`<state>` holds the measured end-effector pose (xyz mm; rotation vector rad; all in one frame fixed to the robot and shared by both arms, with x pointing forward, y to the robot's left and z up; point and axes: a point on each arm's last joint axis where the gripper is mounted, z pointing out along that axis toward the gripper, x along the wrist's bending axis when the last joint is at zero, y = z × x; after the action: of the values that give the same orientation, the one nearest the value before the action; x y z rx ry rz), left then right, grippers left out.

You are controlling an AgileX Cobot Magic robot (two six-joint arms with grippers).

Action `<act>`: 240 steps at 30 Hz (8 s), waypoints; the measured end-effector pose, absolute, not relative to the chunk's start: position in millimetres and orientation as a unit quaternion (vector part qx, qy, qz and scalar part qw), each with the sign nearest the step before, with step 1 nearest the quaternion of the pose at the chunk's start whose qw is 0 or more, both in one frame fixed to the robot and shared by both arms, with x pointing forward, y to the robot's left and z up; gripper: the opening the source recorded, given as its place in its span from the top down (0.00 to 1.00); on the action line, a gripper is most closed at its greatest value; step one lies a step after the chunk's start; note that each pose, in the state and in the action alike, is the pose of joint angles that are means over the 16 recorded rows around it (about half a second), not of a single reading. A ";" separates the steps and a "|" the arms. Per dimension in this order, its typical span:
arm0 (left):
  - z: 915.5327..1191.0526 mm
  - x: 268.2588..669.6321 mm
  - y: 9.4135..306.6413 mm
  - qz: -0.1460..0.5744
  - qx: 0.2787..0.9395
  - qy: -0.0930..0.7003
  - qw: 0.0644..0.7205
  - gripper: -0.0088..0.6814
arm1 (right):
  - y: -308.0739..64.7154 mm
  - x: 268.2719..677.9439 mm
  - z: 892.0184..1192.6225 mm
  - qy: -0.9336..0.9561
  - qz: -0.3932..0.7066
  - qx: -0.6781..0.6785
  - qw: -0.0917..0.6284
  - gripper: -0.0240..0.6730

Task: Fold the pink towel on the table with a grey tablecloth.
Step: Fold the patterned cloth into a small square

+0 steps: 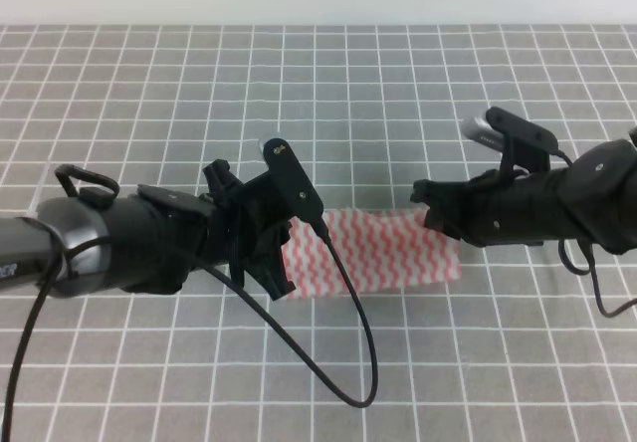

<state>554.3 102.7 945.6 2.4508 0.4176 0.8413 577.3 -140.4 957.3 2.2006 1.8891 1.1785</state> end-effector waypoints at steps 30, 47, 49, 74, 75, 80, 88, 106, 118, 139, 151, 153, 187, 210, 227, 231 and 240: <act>938.8 558.8 101.8 0.299 0.898 0.195 0.257 0.81 | -136.2 583.3 950.5 0.608 0.369 0.702 -0.004 0.99; 984.5 555.4 110.3 0.338 0.858 0.254 0.292 0.58 | -135.9 582.5 951.1 0.610 0.369 0.701 -0.008 0.99; 990.3 553.8 110.7 0.336 0.851 0.264 0.304 0.59 | -135.9 582.7 950.9 0.610 0.369 0.701 -0.007 0.99; 974.6 543.6 100.4 0.252 0.850 0.290 0.360 0.83 | -140.7 589.8 953.2 0.600 0.384 0.701 0.039 0.51; 974.3 543.6 100.5 0.249 0.849 0.296 0.361 0.84 | -140.7 590.0 953.8 0.600 0.385 0.700 0.040 0.50; 974.1 543.8 100.4 0.237 0.838 0.324 0.369 0.87 | -138.4 589.8 957.6 0.611 0.386 0.690 0.033 0.57; 970.7 541.0 99.7 0.205 0.822 0.368 0.384 0.95 | -129.9 583.1 962.7 0.656 0.375 0.656 -0.013 0.83; 930.1 524.3 103.4 0.139 0.840 0.387 0.354 0.99 | -124.1 574.0 952.2 0.705 0.334 0.622 -0.066 0.99; 934.6 524.0 104.5 0.147 0.839 0.384 0.355 0.99 | -126.6 575.3 943.4 0.708 0.320 0.625 -0.073 0.99; 957.5 520.9 106.5 0.158 0.824 0.387 0.383 0.99 | -146.2 578.7 934.2 0.707 0.288 0.639 -0.093 0.99; 964.9 527.7 118.9 0.086 0.779 0.448 0.430 0.99 | -152.8 578.1 956.8 0.701 0.310 0.638 -0.076 0.99; 965.8 530.3 123.3 0.069 0.770 0.459 0.438 0.99 | -154.1 578.1 961.6 0.699 0.315 0.638 -0.070 0.99; 930.6 591.8 123.7 -0.007 0.766 0.502 0.401 0.99 | -160.0 583.2 974.3 0.685 0.340 0.644 -0.025 0.74; 936.3 611.4 121.4 0.022 0.771 0.487 0.409 0.99 | -159.8 583.0 974.3 0.685 0.340 0.644 -0.027 0.74; 938.8 591.9 119.0 -0.071 0.798 0.480 0.358 0.99 | -159.7 583.2 974.0 0.685 0.340 0.644 -0.027 0.74; 927.6 592.3 120.0 -0.078 0.801 0.489 0.337 0.99 | -159.6 583.1 973.9 0.685 0.340 0.644 -0.027 0.74; 918.5 593.8 119.8 -0.083 0.801 0.493 0.328 0.99 | -159.7 583.1 972.5 0.686 0.337 0.644 -0.028 0.69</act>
<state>593.8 119.8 918.5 2.0978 1.2914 -0.2177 583.1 -159.7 972.5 2.0609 2.1952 1.0780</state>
